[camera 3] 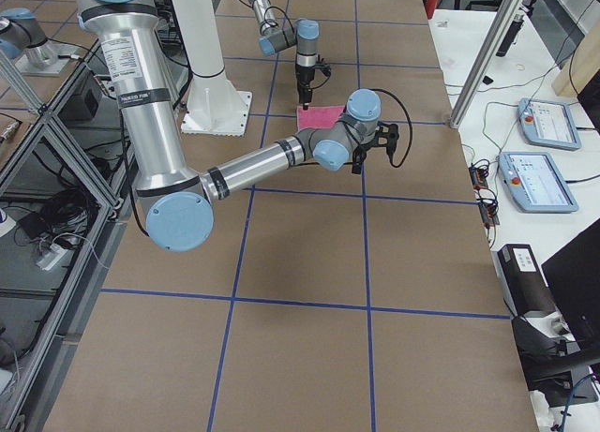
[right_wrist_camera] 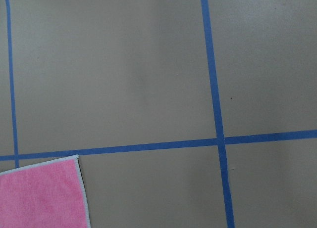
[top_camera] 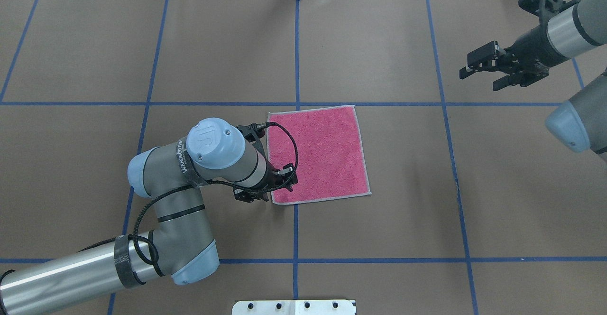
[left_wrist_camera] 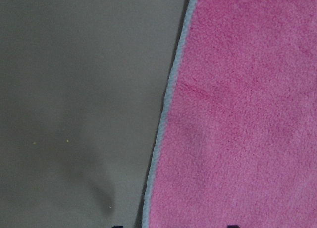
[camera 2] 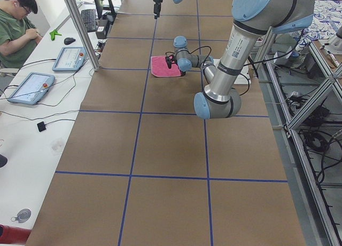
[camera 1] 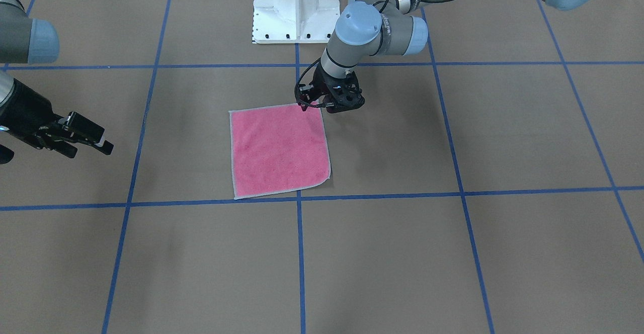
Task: Fold towel twice with both arms
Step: 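Lower the left gripper onto the towel edge and pinch it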
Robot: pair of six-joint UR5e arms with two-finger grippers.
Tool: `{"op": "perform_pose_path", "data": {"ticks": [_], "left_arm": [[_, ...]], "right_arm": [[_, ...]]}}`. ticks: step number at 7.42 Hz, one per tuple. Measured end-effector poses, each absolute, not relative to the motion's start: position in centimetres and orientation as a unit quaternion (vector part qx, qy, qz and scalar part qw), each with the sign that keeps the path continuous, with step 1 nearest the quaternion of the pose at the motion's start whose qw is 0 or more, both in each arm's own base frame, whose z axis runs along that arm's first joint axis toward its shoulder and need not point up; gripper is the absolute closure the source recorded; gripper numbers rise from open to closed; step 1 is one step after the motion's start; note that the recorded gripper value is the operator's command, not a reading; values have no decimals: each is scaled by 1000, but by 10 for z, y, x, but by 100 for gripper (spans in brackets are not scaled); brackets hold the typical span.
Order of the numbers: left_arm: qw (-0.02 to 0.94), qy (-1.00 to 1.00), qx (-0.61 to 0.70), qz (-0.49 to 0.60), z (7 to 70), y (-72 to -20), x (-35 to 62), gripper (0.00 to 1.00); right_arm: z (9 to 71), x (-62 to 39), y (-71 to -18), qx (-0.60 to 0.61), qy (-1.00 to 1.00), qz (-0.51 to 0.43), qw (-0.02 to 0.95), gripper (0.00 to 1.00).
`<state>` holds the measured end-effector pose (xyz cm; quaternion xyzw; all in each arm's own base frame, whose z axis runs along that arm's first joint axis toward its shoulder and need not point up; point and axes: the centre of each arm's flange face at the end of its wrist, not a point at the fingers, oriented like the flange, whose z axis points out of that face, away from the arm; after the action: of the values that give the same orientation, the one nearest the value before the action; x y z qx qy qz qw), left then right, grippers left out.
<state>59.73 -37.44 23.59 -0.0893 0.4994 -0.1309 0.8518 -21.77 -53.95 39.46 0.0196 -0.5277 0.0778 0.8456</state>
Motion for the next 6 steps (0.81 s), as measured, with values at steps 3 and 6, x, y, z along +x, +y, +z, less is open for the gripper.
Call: {"op": "perform_pose_path", "data": {"ticks": [3, 6], "left_arm": [[853, 499, -92, -127, 236, -369, 601, 42], [853, 498, -94, -123, 236, -363, 605, 43]], "right_arm": [[392, -217, -539, 21, -529, 77, 845, 1], [393, -217, -539, 21, -529, 78, 845, 1]]}}
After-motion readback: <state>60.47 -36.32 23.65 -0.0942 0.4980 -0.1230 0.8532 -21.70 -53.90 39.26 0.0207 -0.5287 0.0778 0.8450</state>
